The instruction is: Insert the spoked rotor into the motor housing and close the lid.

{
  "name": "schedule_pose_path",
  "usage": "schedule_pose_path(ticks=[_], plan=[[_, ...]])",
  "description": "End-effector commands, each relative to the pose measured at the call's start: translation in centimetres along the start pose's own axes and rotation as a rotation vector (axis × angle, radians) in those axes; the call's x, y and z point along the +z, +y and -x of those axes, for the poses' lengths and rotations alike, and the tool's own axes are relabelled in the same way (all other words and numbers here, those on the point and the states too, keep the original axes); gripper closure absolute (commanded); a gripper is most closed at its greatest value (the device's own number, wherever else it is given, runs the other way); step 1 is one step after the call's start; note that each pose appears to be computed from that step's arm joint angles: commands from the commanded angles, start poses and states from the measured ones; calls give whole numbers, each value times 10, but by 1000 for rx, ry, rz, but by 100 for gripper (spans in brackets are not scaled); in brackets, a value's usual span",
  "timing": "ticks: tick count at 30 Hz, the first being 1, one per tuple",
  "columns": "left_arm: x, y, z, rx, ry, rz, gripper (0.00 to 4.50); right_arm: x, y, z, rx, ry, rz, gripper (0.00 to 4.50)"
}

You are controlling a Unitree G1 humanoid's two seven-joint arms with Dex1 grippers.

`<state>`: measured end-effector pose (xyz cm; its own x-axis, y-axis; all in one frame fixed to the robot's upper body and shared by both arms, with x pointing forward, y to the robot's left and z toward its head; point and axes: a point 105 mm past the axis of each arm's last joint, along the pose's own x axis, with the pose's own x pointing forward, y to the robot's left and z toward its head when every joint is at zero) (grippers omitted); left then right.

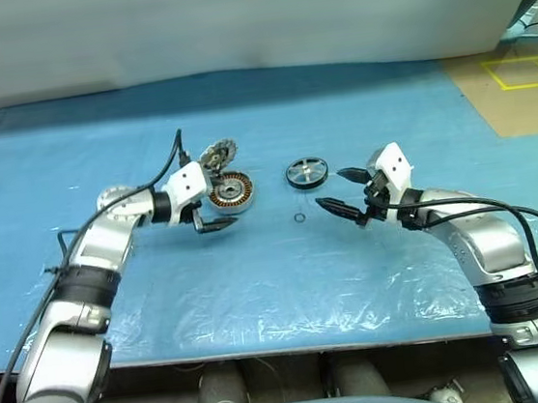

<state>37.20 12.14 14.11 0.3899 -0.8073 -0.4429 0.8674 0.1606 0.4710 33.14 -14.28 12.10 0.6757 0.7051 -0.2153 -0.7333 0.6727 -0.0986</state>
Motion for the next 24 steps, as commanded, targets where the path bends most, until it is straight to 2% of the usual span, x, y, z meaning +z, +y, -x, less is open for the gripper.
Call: schedule_pose_path(ticks=[1, 8, 10, 15, 24], plan=[[13, 19, 2, -59, 41, -155, 1, 9, 8, -3, -8, -51, 39, 5], [36, 30, -7, -292, 162, -412, 1, 12, 10, -11, -50, -95, 30, 5], [39, 32, -4, -375, 244, -519, 1, 11, 10, -10, -54, -91, 31, 5], [37, 32, 4, -512, 380, -669, 1, 17, 3, -4, -74, -86, 57, 5], [25, 21, -7, -616, 475, -841, 1, 19, -11, 17, -69, -24, 84, 5]])
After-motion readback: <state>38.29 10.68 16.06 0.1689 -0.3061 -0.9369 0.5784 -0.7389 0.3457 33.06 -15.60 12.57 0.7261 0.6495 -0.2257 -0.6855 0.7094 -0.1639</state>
